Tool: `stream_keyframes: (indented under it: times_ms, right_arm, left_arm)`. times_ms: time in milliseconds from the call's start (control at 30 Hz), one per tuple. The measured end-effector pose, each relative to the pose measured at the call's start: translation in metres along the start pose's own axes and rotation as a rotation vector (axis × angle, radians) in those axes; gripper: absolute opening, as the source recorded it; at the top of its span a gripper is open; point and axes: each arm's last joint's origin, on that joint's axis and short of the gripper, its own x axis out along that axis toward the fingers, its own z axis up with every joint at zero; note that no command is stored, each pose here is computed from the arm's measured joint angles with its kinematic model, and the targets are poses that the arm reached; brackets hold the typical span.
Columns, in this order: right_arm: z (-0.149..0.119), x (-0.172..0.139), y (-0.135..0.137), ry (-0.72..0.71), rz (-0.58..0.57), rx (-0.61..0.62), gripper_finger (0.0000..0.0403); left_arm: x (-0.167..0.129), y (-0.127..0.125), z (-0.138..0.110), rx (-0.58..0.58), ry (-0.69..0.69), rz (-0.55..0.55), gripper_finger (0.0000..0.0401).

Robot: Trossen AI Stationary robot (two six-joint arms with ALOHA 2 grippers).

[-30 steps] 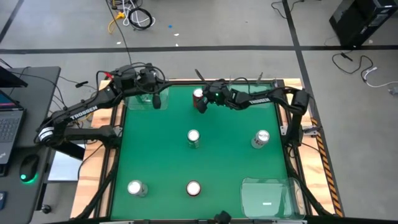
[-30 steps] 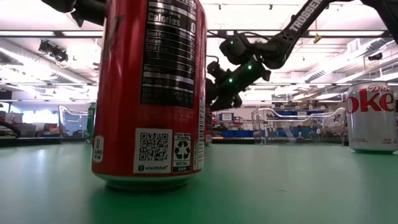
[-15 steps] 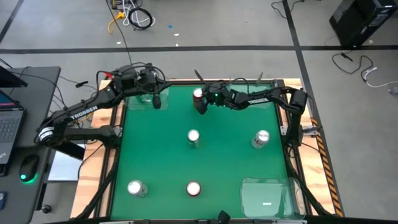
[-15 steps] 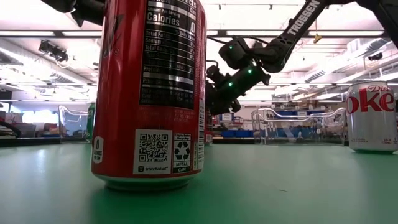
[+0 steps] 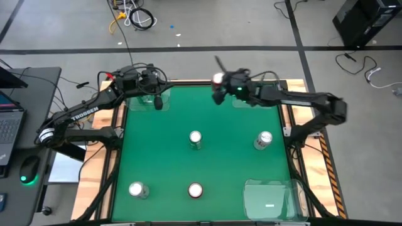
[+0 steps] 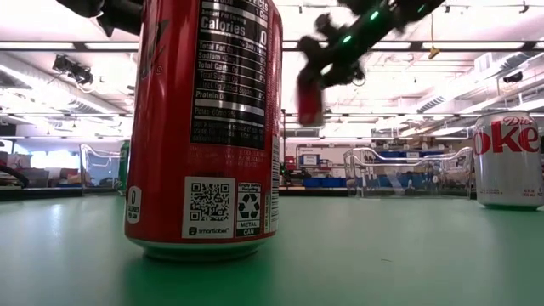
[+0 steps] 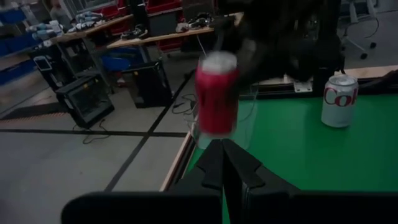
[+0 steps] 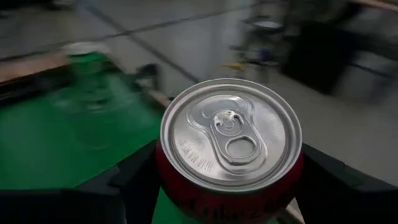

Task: Sort soda cans
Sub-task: Put the top red-black soda can into the top right transparent bin

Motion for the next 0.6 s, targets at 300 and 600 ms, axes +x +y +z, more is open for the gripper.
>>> stream_keyframes:
  times_ms: [300, 600]
  right_arm:
    - [-0.061, -0.034, -0.028, 0.017, -0.275, 0.167, 0.0287]
    - [-0.109, -0.022, -0.046, -0.055, -0.369, 0.324, 0.0287]
  left_arm:
    - [0.000, 0.000, 0.000, 0.003, -0.002, 0.004, 0.0001]
    - [0.000, 0.000, 0.001, 0.000, -0.011, 0.007, 0.0001]
